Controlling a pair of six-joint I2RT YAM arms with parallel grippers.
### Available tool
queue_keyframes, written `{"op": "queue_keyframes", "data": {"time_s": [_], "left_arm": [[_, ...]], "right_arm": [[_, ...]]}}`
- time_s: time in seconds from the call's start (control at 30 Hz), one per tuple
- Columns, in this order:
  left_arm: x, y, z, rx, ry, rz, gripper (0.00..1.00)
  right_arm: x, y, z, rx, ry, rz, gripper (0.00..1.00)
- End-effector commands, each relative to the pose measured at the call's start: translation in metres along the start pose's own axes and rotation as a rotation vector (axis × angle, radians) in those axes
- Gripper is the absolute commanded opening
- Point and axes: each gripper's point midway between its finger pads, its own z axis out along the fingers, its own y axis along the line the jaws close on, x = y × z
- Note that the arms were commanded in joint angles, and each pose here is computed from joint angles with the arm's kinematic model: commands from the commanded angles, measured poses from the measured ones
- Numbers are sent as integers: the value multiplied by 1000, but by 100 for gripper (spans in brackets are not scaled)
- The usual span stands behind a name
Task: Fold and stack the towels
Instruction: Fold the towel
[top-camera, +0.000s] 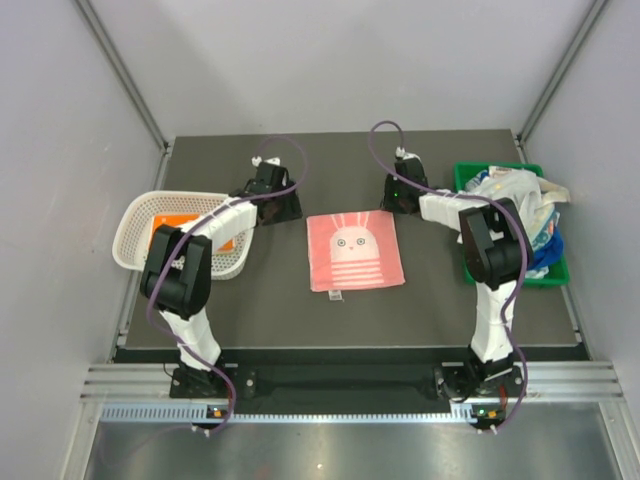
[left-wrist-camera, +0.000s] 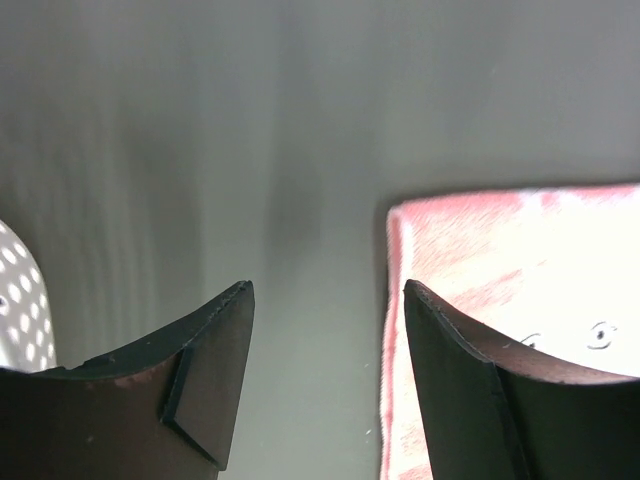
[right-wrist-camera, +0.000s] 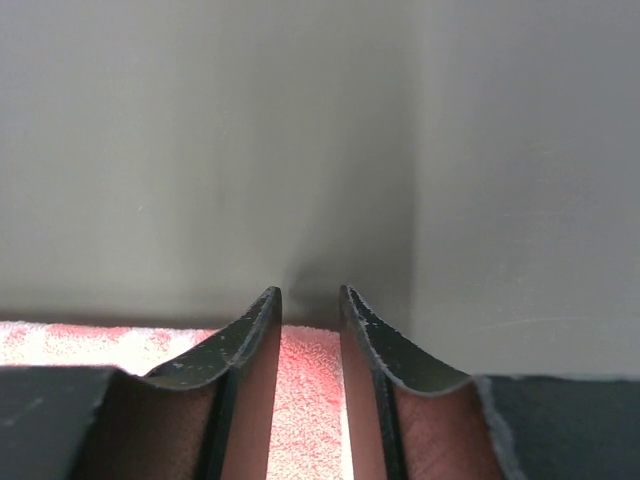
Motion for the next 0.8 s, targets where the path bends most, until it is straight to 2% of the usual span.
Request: {"op": "queue_keyframes", "data": {"time_s": [0.0, 0.23, 0.5, 0.6, 0.77], "left_arm": [[14, 3, -6, 15, 33, 4, 66], [28, 4, 1, 28, 64, -14, 64], [20, -1, 14, 44, 43, -19, 63], [22, -12, 19, 92, 75, -26, 62], [24, -21, 22, 153, 60, -39, 62]], "right_arm": [[56, -14, 10, 65, 167, -19, 30], [57, -15, 10, 70, 172, -28, 28], [53, -13, 10, 75, 180, -38, 28], [50, -15, 6, 83, 173, -38, 28], [46, -15, -3, 83, 152, -37, 29]]}}
